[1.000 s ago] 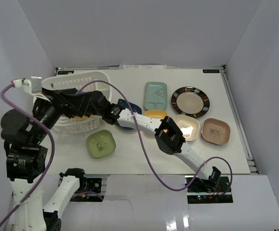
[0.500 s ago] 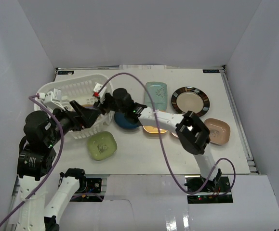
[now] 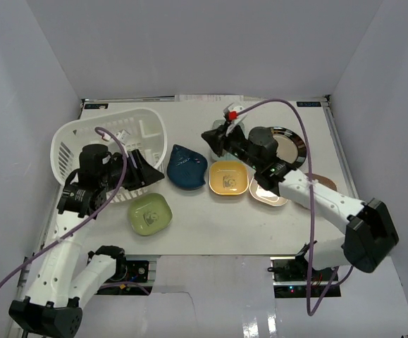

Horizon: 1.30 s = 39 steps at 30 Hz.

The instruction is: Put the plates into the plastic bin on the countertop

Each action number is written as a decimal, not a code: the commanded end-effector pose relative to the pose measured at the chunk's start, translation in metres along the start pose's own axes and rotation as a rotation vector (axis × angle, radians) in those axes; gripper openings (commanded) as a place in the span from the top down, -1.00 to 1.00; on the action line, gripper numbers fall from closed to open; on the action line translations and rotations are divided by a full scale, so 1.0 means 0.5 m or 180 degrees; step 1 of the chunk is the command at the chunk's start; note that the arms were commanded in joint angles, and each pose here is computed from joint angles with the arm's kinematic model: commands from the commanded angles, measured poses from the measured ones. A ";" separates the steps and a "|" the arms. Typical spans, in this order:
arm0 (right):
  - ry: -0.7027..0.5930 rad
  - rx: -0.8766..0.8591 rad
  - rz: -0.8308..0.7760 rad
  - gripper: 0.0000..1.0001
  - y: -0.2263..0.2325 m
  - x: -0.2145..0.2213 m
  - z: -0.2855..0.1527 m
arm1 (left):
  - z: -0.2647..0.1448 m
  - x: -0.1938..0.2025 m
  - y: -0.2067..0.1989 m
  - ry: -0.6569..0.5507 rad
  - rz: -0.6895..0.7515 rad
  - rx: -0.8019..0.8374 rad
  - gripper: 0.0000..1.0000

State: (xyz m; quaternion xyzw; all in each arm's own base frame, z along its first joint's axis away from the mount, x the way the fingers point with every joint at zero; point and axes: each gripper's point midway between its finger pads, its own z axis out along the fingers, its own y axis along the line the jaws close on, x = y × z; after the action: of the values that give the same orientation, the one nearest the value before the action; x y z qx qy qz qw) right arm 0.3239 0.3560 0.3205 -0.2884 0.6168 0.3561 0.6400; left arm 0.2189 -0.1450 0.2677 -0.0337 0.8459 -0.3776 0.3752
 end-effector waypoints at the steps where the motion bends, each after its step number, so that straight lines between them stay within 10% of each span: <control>1: 0.0635 0.0789 0.0192 0.70 -0.093 0.126 -0.109 | 0.011 0.018 -0.012 0.0067 0.0185 0.0083 -0.17; 6: 0.1058 0.1443 0.0398 0.71 -0.148 0.254 -0.279 | 0.080 0.135 0.049 0.0495 0.0297 -0.0460 -0.13; 12: 0.1599 0.2192 0.0469 0.20 -0.234 0.365 -0.438 | 0.130 0.218 0.091 0.0617 0.0518 -0.1121 -0.18; 20: 0.2020 0.2020 0.0740 -0.11 -0.211 0.445 -0.452 | 0.150 0.275 0.185 0.0689 0.0762 -0.1909 -0.63; 29: 0.2408 0.1696 0.1082 -0.16 -0.158 0.511 -0.462 | 0.163 0.327 0.248 0.0871 0.0777 -0.2172 -0.62; 39: 0.2499 0.1664 0.1193 -0.07 -0.135 0.534 -0.472 | 0.173 0.363 0.262 0.1065 0.0796 -0.2096 0.30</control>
State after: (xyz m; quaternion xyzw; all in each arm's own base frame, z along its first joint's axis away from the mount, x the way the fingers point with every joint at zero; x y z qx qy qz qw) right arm 0.2431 0.1484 0.0348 -0.1167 0.9199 0.1528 0.3417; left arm 0.1716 -0.1584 0.0259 0.0121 0.9729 -0.0147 0.2305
